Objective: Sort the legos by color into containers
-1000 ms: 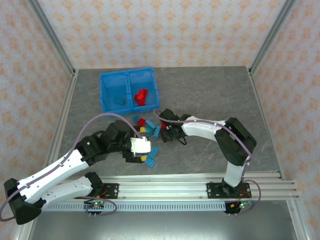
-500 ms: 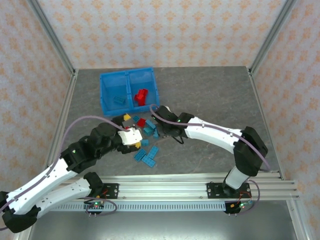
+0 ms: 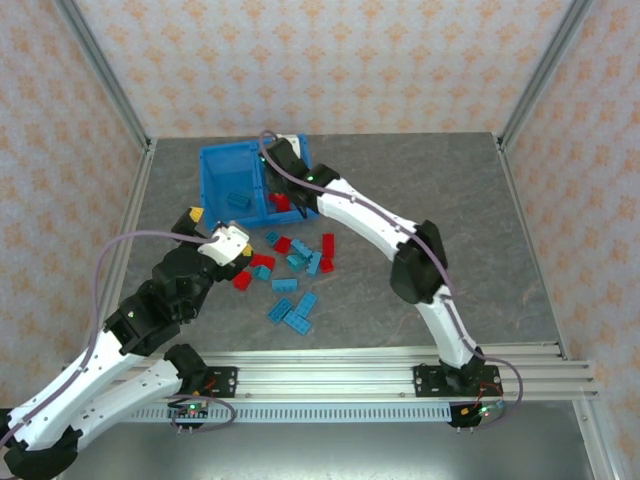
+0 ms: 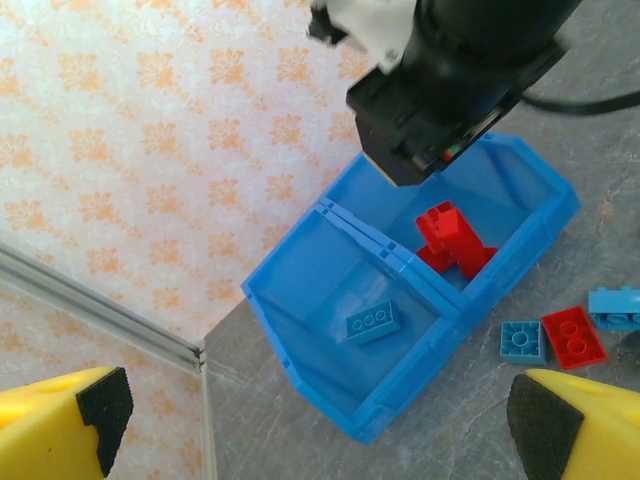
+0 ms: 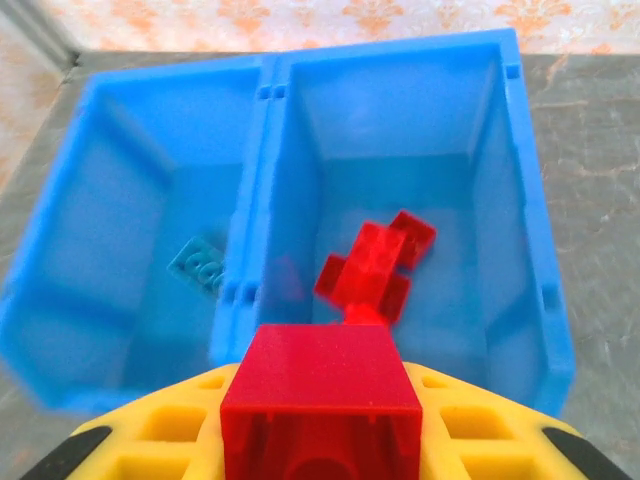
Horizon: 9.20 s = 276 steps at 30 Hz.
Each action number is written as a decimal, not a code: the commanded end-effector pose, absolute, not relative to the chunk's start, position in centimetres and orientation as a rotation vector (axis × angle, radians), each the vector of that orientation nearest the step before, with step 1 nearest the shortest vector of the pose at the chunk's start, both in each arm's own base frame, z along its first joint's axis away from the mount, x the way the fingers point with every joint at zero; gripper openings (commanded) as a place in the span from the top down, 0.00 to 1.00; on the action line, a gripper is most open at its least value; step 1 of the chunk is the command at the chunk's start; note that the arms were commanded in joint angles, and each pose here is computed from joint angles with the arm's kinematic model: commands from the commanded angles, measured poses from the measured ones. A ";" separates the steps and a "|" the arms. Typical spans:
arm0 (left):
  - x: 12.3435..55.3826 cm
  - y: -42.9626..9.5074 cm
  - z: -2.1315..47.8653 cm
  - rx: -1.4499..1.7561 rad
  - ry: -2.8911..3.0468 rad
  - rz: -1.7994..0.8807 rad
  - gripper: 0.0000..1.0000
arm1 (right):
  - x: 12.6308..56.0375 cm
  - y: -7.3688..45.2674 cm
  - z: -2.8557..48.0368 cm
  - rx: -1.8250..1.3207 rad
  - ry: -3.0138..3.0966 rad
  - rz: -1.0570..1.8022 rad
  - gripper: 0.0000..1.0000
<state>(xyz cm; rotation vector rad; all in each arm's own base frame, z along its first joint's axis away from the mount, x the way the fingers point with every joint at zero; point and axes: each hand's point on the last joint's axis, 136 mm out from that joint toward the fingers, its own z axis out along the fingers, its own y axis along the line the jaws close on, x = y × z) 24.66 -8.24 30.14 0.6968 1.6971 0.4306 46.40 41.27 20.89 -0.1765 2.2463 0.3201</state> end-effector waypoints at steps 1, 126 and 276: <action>25.0 -8.3 30.4 0.650 1.698 0.398 0.00 | 48.7 41.0 19.0 -0.196 2.267 0.228 0.74; 43.3 -18.1 31.1 0.149 2.199 -0.238 0.43 | 16.5 21.9 22.0 -0.112 2.465 0.837 0.01; 17.1 -22.8 1.6 0.629 2.713 -0.012 0.48 | 17.5 22.0 20.6 0.009 2.405 0.888 0.00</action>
